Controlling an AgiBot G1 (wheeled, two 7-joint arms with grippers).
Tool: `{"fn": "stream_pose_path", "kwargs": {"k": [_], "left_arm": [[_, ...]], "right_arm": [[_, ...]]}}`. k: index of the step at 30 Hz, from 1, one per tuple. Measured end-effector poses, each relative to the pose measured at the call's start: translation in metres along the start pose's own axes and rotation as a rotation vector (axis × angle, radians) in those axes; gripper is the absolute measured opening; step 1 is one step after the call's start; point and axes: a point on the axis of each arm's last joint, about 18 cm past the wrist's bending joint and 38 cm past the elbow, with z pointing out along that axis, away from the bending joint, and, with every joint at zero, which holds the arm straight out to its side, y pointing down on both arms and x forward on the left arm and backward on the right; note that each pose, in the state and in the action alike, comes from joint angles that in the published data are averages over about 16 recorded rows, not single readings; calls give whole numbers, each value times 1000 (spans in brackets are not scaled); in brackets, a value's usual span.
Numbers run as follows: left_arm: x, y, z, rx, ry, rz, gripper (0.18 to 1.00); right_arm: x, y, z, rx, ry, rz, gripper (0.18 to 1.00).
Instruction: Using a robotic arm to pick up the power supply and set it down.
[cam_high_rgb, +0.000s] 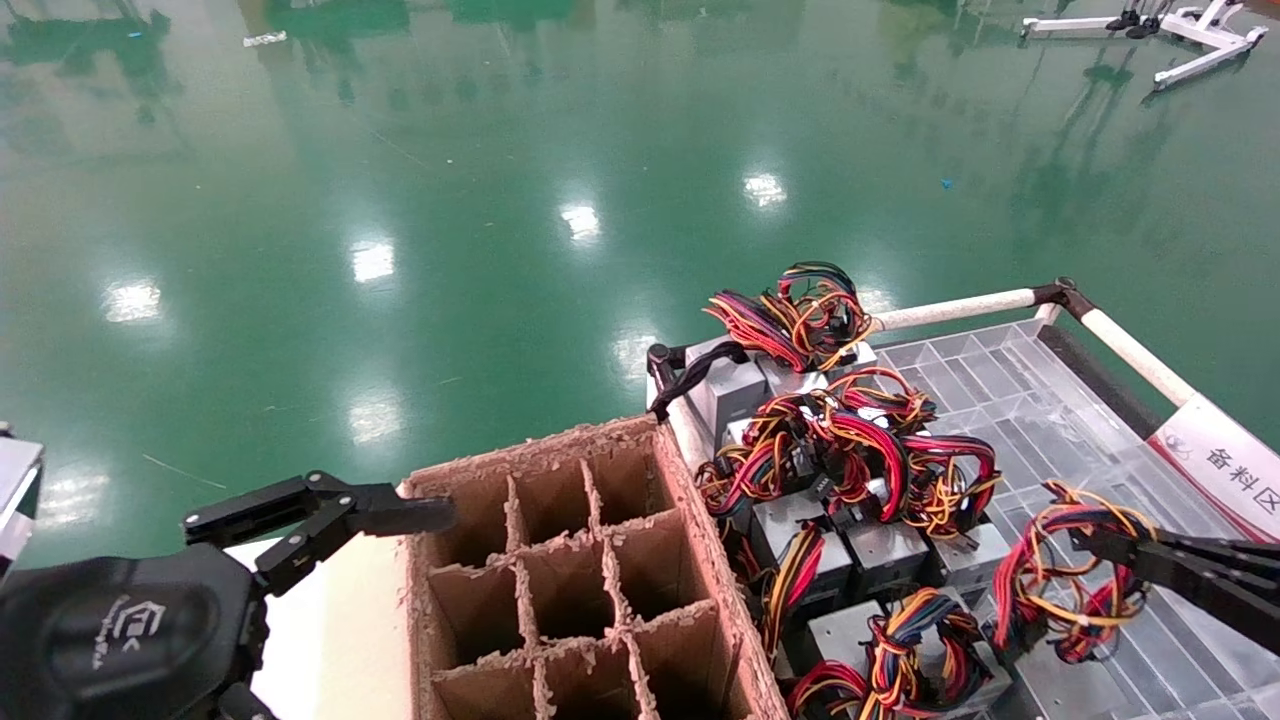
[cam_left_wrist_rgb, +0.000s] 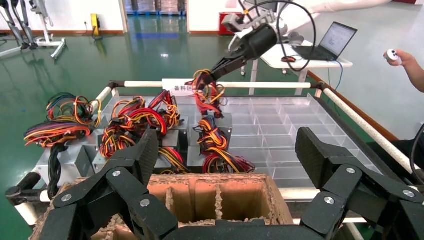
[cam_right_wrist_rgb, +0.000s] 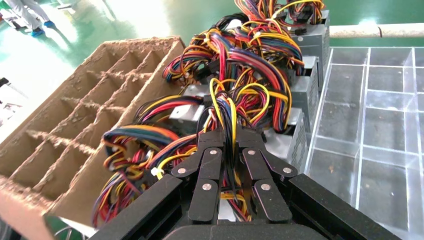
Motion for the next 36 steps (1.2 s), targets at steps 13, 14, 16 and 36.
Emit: {"fn": "stream_pose_path", "kwargs": {"k": [13, 14, 16, 36], "left_arm": [[0, 0, 0, 0, 0, 0, 1000], [0, 0, 0, 0, 0, 0, 1000], [0, 0, 0, 0, 0, 0, 1000], [0, 0, 0, 0, -1, 0, 1000]], "right_arm": [[2, 0, 6, 6, 0, 2, 257], [2, 0, 6, 6, 0, 1, 264], [1, 0, 6, 7, 0, 1, 286], [-20, -33, 13, 93, -98, -45, 691]]}}
